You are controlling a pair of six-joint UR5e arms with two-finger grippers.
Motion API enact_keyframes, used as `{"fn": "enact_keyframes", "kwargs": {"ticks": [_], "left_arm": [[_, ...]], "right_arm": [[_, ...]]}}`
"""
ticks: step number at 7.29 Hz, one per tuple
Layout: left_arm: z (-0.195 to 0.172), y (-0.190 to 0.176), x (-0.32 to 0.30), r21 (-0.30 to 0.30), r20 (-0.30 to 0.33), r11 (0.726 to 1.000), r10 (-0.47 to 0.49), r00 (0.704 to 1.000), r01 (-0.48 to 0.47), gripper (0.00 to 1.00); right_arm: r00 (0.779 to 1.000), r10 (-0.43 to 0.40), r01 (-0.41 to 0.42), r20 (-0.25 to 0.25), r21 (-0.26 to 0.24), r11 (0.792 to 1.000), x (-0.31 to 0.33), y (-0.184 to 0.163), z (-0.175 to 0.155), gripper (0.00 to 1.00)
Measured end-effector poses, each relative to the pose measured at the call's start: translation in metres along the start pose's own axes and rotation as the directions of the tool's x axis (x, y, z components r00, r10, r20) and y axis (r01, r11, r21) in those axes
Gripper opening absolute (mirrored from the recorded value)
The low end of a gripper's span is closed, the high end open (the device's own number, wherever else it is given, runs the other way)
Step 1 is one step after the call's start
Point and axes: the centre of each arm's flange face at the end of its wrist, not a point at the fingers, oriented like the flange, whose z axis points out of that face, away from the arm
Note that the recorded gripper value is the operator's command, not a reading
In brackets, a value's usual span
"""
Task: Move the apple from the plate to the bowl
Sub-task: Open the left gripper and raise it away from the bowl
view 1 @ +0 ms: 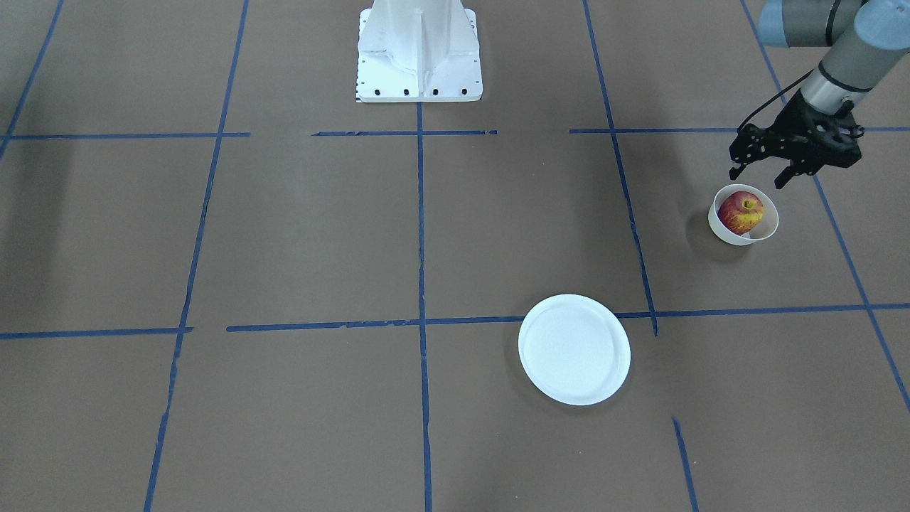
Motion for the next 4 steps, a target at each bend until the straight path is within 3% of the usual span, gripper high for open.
{"fn": "enact_keyframes", "kwargs": {"ticks": [2,4], "left_arm": [[-0.095,-0.023,-0.048,-0.008,0.095,0.998,0.070,0.993,-0.070,0.86],[-0.148,-0.017,-0.119,-0.008,0.117,0.998,0.068,0.991,-0.067,0.87]], "right_arm": [[1.000,0.000,0.000,0.000,0.000,1.000,0.000,0.000,0.000,1.00],[1.000,0.000,0.000,0.000,0.000,1.000,0.000,0.000,0.000,1.00]]}}
